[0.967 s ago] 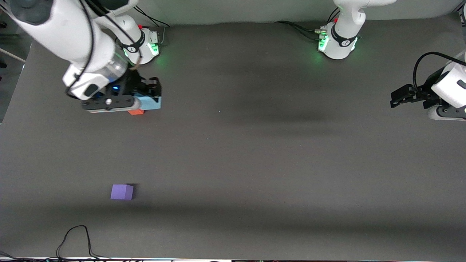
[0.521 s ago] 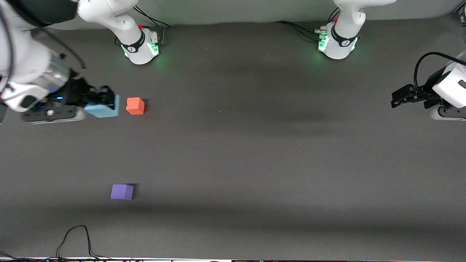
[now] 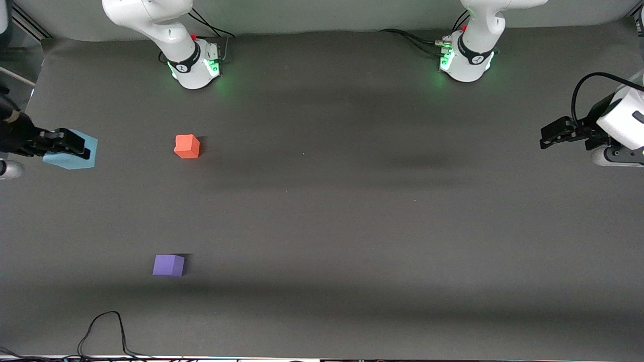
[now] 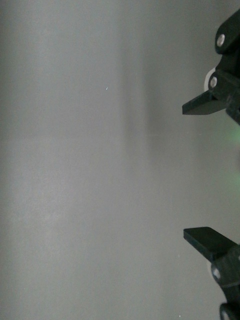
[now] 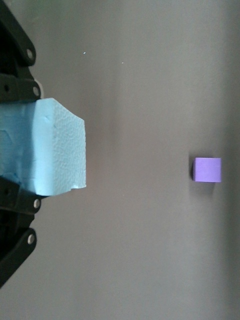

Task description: Place blue block between orange and purple blocks

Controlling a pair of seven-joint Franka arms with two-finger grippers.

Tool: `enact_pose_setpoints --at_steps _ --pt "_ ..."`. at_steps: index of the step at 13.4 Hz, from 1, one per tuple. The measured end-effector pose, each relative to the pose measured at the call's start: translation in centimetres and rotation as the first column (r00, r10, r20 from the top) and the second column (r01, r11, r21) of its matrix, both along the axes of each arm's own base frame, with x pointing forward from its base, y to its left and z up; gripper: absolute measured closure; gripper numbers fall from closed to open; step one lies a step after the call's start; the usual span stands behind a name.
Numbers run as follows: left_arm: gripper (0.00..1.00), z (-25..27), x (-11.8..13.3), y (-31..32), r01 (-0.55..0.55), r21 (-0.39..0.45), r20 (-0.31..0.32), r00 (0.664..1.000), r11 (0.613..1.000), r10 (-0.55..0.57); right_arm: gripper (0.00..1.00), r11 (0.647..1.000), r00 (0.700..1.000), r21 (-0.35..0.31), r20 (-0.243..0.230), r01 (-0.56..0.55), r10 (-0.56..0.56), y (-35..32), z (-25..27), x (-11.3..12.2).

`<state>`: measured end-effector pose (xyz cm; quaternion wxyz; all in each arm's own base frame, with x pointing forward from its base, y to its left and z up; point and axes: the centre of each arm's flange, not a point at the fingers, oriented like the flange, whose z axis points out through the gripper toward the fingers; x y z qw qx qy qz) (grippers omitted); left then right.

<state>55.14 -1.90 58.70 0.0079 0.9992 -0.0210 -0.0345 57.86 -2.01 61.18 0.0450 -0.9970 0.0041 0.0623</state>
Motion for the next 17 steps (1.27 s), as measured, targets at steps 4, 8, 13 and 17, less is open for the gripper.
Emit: enact_pose_setpoints --at_steps 4,8,13,17 --pt "0.0 -0.1 0.0 0.0 0.0 0.0 0.0 1.0 1.0 0.0 0.45 0.999 1.0 0.033 0.005 0.014 -0.015 -1.4 -3.9 0.6" --pt "0.0 -0.1 0.2 -0.1 0.002 0.0 0.013 1.0 1.0 -0.002 0.45 0.999 1.0 0.038 -0.007 0.02 -0.02 -0.6 -14.0 1.5" --pt "0.0 -0.3 0.3 0.1 0.041 0.002 0.019 0.999 0.999 -0.041 0.45 0.999 0.999 0.035 0.038 -0.011 0.01 3.1 -28.4 0.2" --pt "0.0 -0.3 0.3 0.5 0.078 0.017 0.018 0.997 0.997 -0.078 0.44 0.999 0.996 0.001 0.074 -0.043 0.043 3.7 -37.4 -2.6"
